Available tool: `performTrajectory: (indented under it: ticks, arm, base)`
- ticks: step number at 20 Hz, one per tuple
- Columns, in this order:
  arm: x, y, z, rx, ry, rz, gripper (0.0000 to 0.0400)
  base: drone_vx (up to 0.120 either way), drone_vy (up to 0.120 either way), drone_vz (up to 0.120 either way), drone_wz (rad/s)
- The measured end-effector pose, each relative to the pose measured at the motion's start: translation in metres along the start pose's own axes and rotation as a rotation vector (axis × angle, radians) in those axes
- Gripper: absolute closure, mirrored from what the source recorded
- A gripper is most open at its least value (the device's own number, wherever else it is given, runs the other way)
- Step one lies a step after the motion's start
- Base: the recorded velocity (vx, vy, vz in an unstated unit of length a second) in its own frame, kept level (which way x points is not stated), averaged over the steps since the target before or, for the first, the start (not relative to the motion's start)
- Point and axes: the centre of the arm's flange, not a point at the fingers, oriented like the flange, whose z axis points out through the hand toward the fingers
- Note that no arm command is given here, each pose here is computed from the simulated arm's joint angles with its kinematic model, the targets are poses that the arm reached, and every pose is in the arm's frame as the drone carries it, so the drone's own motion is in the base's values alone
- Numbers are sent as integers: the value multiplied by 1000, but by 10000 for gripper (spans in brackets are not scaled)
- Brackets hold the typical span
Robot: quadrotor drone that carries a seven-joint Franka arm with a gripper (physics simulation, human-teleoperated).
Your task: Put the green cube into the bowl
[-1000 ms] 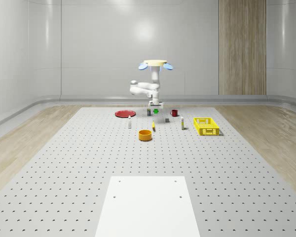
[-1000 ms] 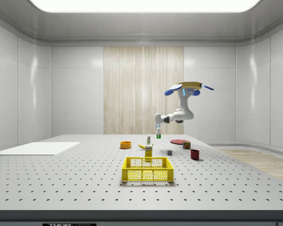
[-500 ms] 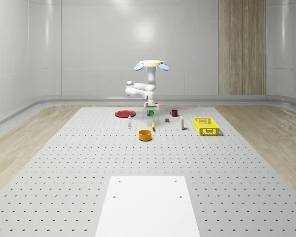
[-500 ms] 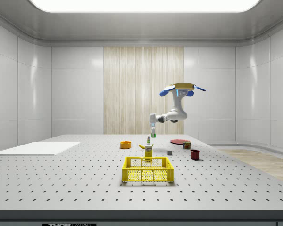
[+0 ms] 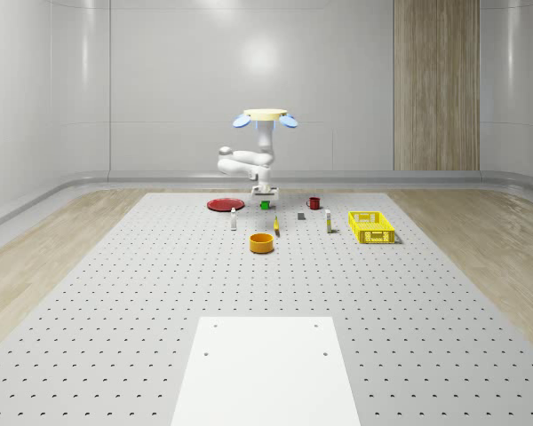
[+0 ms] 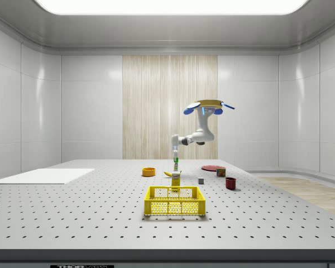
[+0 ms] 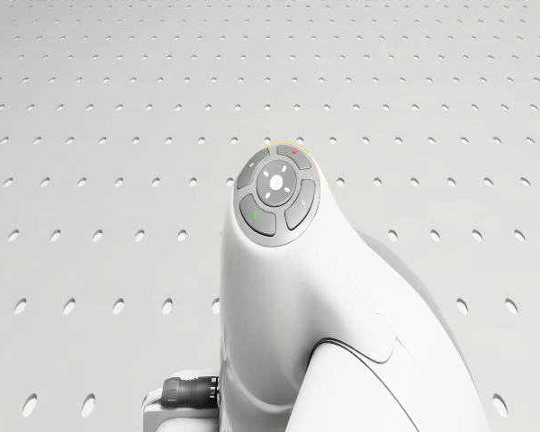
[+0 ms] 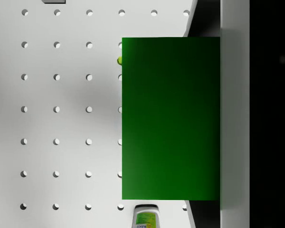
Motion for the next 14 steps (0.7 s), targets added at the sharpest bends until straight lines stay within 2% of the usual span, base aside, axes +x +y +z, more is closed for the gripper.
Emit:
performTrajectory:
  ticks: [5, 14]
  arm:
    - [0, 0, 0, 0, 0, 0, 150]
    - [0, 0, 0, 0, 0, 0, 150]
  base:
    - [120, -120, 0, 0]
    - [120, 0, 0, 0]
